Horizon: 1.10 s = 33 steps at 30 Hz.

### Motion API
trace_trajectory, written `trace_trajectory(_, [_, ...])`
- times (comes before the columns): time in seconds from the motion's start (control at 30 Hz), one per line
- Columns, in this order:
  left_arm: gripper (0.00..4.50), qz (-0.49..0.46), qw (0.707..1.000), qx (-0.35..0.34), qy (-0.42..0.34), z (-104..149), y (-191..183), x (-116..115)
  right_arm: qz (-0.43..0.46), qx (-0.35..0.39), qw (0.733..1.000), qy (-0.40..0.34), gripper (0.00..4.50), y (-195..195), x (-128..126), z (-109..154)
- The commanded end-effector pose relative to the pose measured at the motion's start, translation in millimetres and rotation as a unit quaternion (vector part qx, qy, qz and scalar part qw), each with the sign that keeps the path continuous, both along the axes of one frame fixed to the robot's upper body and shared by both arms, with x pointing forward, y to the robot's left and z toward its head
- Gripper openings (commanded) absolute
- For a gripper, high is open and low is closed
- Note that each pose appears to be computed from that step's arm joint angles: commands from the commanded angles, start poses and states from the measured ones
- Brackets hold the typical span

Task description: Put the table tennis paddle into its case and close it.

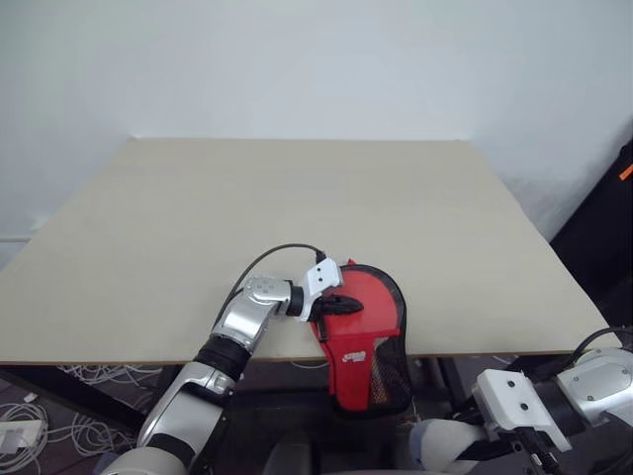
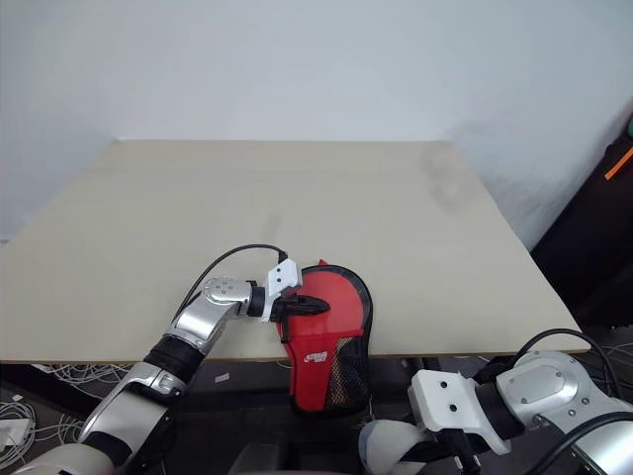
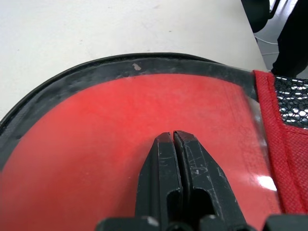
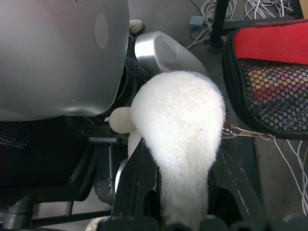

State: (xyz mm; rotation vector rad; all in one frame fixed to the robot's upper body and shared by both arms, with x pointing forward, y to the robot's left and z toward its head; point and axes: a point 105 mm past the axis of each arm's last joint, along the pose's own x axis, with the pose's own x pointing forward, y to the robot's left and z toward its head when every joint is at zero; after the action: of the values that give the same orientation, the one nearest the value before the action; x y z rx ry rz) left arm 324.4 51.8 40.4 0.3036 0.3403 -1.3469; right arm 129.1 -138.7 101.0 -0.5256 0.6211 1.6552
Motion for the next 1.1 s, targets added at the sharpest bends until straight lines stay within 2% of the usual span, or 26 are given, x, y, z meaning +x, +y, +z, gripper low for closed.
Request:
trace_trajectory(0.03, [0.00,0.020,0.999,0.039,0.024,-18,12,1,0.041,0.021,0.999,0.009,0.79,12,-12,8])
trace_trajectory(0.07, [0.00,0.020,0.999,0.039,0.024,-18,12,1,0.040,0.020,0.999,0.006,0.79,12,-11,7])
trace_trajectory(0.17, [0.00,0.022,0.999,0.037,0.022,-17,11,2,0.013,0.016,1.000,-0.015,1.53,11,5,4])
trace_trajectory(0.27, [0.00,0.033,0.999,0.030,0.011,-13,12,7,-0.046,0.029,0.997,-0.048,2.61,13,31,6])
trace_trajectory(0.37, [0.00,0.048,0.999,0.003,0.008,0,12,13,-0.061,0.036,0.996,-0.060,3.75,12,42,14])
trace_trajectory(0.43, [0.00,0.047,0.998,-0.035,0.007,16,13,13,-0.076,0.039,0.994,-0.070,4.35,7,54,21])
trace_trajectory(0.47, [0.00,0.050,0.997,-0.057,0.001,26,15,14,-0.087,0.044,0.992,-0.074,4.47,4,62,25])
trace_trajectory(0.53, [0.00,0.060,0.995,-0.080,-0.012,41,21,17,-0.113,0.062,0.988,-0.085,4.47,1,78,36])
trace_trajectory(0.57, [0.37,0.064,0.994,-0.087,-0.017,47,24,17,-0.126,0.073,0.985,-0.091,4.50,0,85,41])
trace_trajectory(0.6, [0.55,0.068,0.993,-0.092,-0.021,54,29,17,-0.141,0.082,0.982,-0.100,4.50,0,93,46])
trace_trajectory(0.8, [2.71,0.110,0.986,-0.112,-0.050,85,59,14,-0.206,0.122,0.961,-0.135,4.50,3,127,58])
trace_trajectory(0.97, [4.45,0.176,0.977,-0.113,-0.051,94,95,9,-0.284,0.137,0.938,-0.146,4.50,8,160,53])
trace_trajectory(1.1, [4.49,0.251,0.959,-0.118,-0.051,93,129,3,-0.305,0.147,0.929,-0.146,4.50,18,173,44])
